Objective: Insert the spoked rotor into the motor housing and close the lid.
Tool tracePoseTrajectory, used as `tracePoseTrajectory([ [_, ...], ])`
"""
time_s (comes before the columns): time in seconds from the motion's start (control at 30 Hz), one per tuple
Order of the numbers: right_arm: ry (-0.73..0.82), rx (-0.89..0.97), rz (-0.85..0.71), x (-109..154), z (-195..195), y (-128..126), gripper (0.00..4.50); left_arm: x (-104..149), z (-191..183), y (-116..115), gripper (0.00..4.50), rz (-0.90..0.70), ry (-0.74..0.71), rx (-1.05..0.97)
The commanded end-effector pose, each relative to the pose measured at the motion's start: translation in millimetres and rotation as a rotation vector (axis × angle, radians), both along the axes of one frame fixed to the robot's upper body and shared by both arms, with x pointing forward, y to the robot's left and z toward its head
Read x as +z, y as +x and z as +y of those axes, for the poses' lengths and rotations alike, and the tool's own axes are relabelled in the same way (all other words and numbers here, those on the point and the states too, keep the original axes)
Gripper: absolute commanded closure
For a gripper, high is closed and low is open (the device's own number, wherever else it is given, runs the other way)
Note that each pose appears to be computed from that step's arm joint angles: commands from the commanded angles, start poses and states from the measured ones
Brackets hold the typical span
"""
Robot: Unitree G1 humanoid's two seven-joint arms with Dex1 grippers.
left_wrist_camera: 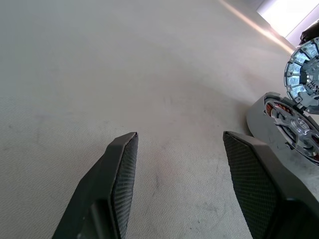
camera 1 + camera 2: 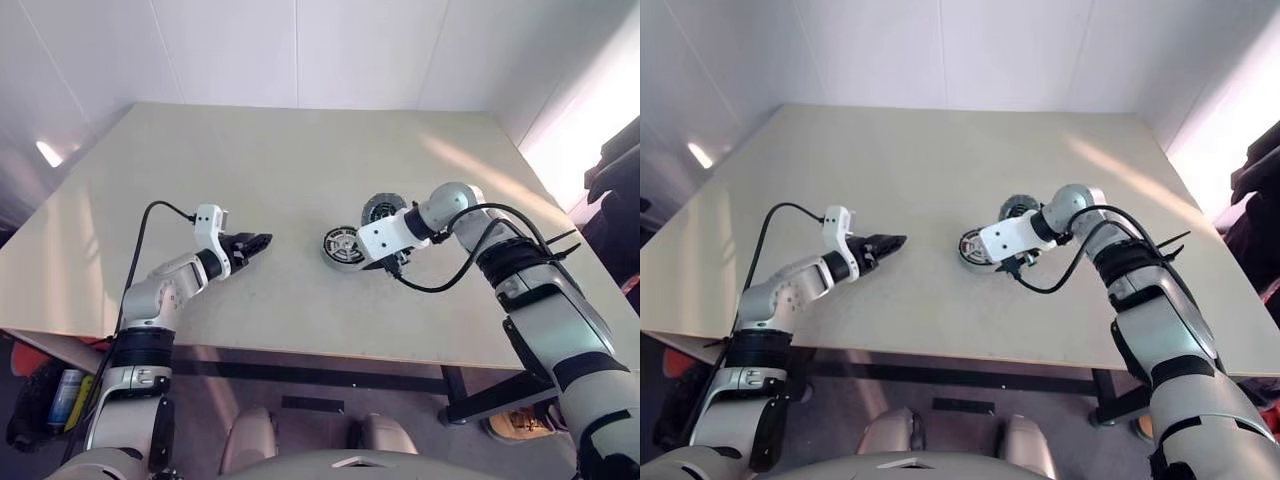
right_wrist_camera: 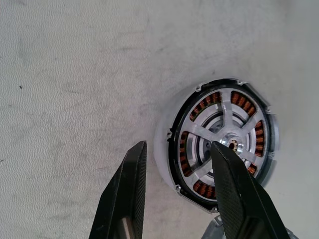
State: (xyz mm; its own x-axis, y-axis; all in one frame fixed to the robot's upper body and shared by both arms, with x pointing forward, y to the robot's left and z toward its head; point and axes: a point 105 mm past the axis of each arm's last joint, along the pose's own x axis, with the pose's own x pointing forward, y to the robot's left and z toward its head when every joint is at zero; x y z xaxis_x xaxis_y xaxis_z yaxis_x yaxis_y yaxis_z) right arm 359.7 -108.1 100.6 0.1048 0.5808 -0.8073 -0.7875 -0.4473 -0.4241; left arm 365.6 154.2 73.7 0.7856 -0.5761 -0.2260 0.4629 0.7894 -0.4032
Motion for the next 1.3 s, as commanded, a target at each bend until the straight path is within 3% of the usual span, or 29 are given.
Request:
tracePoseTrajectory([
  [0.03,-0.01,0.024,-0.036,8,3,5,2.27,19,0,4,1.62,-0.075,-0.009,0.005],
  [0.53,-0.08,0.03,-0.055,5,-2,12,2.27,18,-1,2,1.62,-0.073,-0.017,0.012],
  [0.63,-0.077,0.033,-0.056,4,1,12,2.86,18,-1,2,1.62,-0.072,-0.017,0.014],
  [0.8,-0.069,0.035,-0.056,2,3,12,4.47,18,-1,1,1.62,-0.071,-0.016,0.015],
  [1.3,-0.021,0.019,-0.145,17,7,21,4.49,18,-2,3,1.62,-0.07,-0.016,0.01],
])
